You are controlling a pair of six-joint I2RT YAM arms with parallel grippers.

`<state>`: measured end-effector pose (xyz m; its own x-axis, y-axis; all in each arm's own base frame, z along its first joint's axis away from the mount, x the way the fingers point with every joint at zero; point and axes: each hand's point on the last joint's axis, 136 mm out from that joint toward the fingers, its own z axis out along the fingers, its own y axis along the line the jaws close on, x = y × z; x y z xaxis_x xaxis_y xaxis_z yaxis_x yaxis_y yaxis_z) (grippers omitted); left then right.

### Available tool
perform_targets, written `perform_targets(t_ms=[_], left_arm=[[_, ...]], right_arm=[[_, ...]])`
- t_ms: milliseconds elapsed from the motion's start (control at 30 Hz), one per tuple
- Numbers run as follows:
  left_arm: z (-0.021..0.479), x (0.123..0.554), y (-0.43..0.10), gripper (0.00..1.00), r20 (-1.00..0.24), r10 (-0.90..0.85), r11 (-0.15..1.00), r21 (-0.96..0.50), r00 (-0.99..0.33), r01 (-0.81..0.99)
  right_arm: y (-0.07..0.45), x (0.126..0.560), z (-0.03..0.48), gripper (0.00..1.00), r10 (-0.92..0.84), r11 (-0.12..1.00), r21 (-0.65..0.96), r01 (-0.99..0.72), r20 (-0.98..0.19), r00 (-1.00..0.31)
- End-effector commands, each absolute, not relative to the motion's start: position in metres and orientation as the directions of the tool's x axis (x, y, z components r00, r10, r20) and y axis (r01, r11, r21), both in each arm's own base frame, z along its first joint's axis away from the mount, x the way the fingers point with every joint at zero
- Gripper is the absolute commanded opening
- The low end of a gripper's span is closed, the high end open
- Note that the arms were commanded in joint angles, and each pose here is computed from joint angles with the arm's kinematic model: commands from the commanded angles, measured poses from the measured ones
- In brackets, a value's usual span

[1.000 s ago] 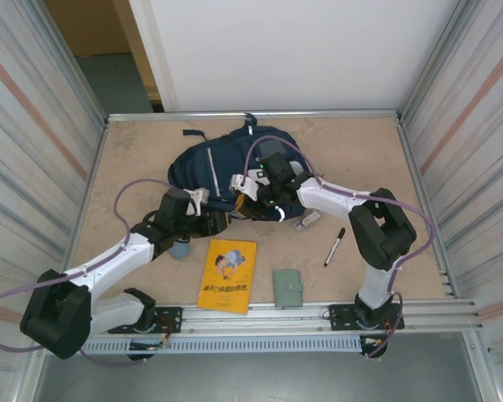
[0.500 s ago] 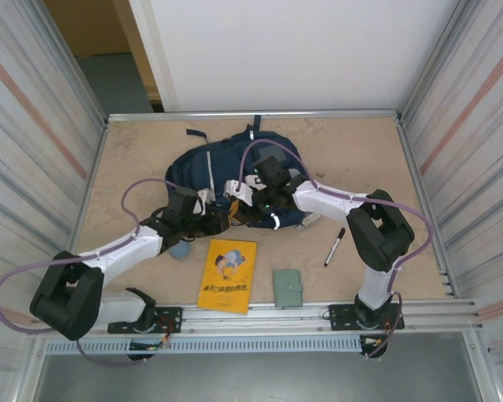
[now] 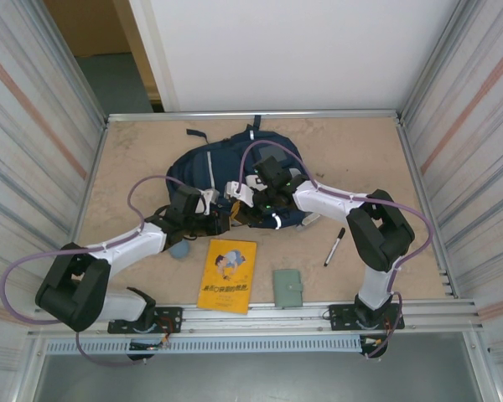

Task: Pack books, pencil case, and school supplies into a backpack

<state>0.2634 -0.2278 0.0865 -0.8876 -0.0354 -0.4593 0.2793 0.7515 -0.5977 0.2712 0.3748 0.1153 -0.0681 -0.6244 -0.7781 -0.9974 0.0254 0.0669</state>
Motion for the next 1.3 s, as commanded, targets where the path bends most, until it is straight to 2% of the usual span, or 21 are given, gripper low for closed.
perform_targets(t_ms=[0,167,400,500,667,767,967,1133,1267], left_arm=[[0.104,0.263,-0.245,0.16,-0.524,0.017,0.685,-0.614,-0.851,0.392],[0.104,0.256,-0.25,0.09,-0.494,0.01,0.65,-0.658,-0.869,0.381],[0.101,0.248,-0.248,0.07,-0.442,0.001,0.633,-0.694,-0.897,0.342],[0.099,0.246,-0.242,0.05,-0.415,-0.014,0.643,-0.7,-0.91,0.31],[0.102,0.246,-0.237,0.02,-0.39,-0.052,0.62,-0.734,-0.919,0.277],[0.099,0.248,-0.227,0.0,-0.369,-0.082,0.632,-0.737,-0.926,0.238],[0.085,0.254,-0.192,0.0,-0.305,-0.19,0.659,-0.744,-0.933,0.109],[0.081,0.256,-0.187,0.0,-0.274,-0.232,0.645,-0.762,-0.933,0.064],[0.085,0.261,-0.181,0.0,-0.266,-0.258,0.647,-0.761,-0.929,0.039]], right_arm=[[0.393,0.26,0.142,0.0,-0.551,-0.064,0.056,-0.996,-0.834,-0.011],[0.388,0.268,0.128,0.0,-0.59,-0.035,0.047,-0.998,-0.807,-0.017],[0.376,0.281,0.113,0.0,-0.637,0.013,0.03,-0.999,-0.77,-0.031],[0.368,0.286,0.103,0.0,-0.683,0.015,-0.039,-0.999,-0.73,0.018],[0.347,0.297,0.087,0.0,-0.776,-0.033,-0.225,-0.974,-0.608,0.166],[0.34,0.284,0.092,0.0,-0.758,-0.141,-0.233,-0.962,-0.6,0.256],[0.324,0.281,0.106,0.0,-0.746,-0.183,-0.266,-0.946,-0.589,0.31],[0.304,0.288,0.09,0.0,-0.817,-0.202,-0.302,-0.932,-0.472,0.33],[0.292,0.297,0.084,0.0,-0.848,-0.192,-0.31,-0.931,-0.425,0.316]])
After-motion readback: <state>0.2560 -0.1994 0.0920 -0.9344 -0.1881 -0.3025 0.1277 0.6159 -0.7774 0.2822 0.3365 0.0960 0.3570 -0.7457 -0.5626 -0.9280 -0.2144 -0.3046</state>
